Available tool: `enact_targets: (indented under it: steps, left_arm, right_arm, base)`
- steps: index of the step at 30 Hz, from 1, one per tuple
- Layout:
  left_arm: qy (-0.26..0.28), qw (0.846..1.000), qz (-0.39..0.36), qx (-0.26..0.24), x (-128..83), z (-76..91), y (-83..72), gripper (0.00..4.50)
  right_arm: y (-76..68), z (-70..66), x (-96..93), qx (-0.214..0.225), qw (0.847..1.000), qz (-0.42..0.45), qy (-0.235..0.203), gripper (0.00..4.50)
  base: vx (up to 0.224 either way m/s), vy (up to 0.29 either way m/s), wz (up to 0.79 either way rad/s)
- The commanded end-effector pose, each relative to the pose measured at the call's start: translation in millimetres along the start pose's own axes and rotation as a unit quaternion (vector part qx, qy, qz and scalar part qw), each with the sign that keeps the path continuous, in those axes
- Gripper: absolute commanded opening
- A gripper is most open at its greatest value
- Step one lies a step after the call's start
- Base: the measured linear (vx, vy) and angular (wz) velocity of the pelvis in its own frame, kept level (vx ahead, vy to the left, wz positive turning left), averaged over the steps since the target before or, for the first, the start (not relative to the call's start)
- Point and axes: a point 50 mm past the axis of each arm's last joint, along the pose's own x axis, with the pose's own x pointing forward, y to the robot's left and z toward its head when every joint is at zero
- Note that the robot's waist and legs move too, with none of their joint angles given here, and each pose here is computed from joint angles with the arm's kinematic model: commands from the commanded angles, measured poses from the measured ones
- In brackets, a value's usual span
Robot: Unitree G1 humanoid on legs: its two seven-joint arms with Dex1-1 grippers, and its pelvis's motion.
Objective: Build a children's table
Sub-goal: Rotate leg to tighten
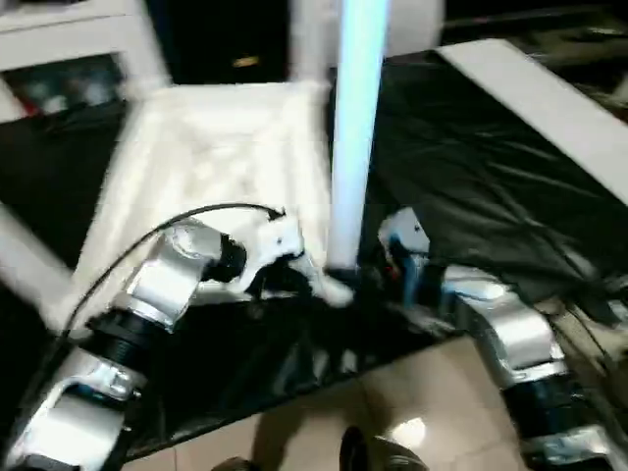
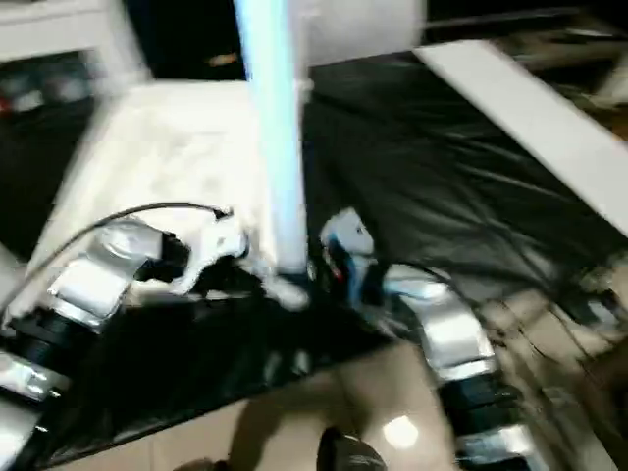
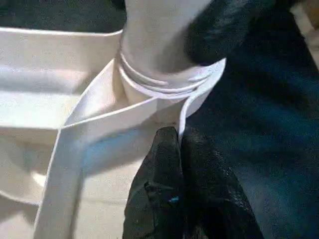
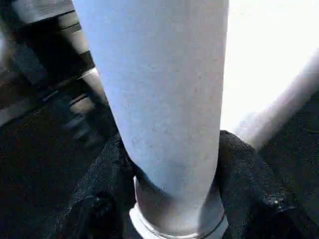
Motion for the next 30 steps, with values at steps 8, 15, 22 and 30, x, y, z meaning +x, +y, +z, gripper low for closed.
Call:
enact_targets:
  steps: [8,15,22,30]
  left_arm:
    - [-0.050,0.996,0.037,-0.056,34.9,33.1,-17.3,0.00]
    - [-0.045,0.996,0.060,-0.042,34.0,34.9,-17.6,0.00]
    - [-0.018,0.998,0.060,-0.010,18.9,17.7,-6.9,0.00]
    - [0.002,0.996,0.038,0.077,-2.3,-2.4,5.7,0.00]
  right_arm:
    - [18.2,9.2,54.4,0.121,0.987,-0.106,-0.015,2.35]
    - [19.3,11.4,54.1,0.079,0.991,-0.106,-0.028,3.05]
    - [6.6,9.4,15.7,0.006,0.993,-0.105,-0.046,3.67]
    - [17.2,3.8,-55.2,-0.002,0.997,-0.051,-0.056,4.32]
  base:
    - [0.006,-0.007,-0.12]
    - [0.038,0.009,-0.05]
    - [0.000,0.000,0.00]
    - [0.000,0.000,0.00]
